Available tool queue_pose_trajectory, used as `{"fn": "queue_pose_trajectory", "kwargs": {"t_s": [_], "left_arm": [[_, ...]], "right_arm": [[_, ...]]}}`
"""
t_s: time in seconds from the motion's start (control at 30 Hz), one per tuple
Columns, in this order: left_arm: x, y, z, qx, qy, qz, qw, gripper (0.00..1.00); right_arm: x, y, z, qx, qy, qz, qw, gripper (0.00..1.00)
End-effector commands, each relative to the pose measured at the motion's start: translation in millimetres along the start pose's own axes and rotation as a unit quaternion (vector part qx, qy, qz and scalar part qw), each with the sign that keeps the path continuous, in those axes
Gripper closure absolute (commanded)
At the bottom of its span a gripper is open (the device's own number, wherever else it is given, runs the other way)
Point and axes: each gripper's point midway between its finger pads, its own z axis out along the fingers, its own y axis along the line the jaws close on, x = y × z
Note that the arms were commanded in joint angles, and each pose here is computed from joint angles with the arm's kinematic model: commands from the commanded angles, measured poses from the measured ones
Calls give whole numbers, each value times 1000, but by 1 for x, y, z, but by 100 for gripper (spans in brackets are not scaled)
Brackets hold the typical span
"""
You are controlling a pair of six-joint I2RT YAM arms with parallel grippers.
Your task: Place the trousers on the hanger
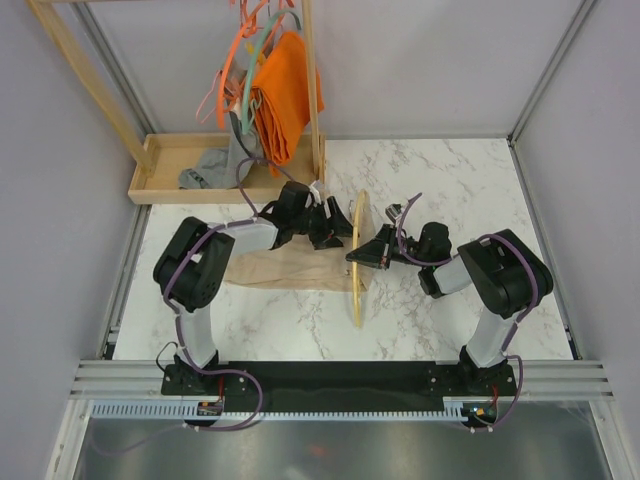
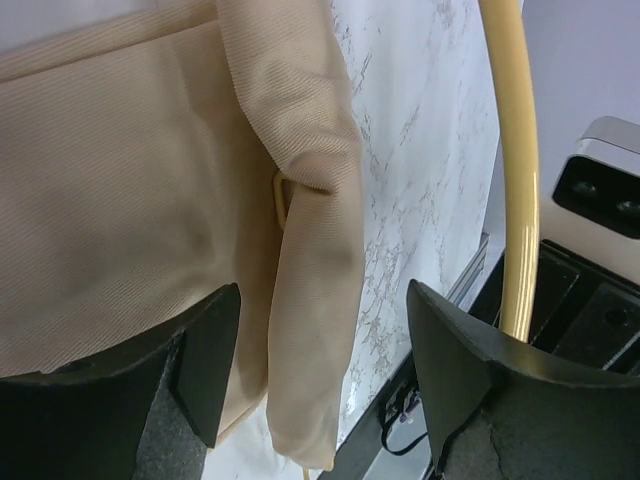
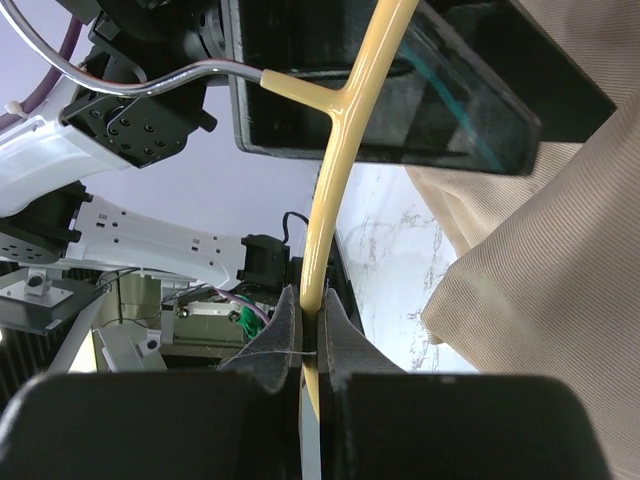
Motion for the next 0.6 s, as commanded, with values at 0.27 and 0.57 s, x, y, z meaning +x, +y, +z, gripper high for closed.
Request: {"fn": "queue_pose_trajectory", "kwargs": {"t_s": [0.27, 0.57], "left_arm": [[17, -6, 34, -13, 52, 2, 999, 41], [12, -5, 39, -24, 55, 8, 998, 83]], "right_arm": [[4, 9, -6, -21, 11, -10, 1000, 100], [5, 5, -8, -17, 10, -5, 1000, 100]]}}
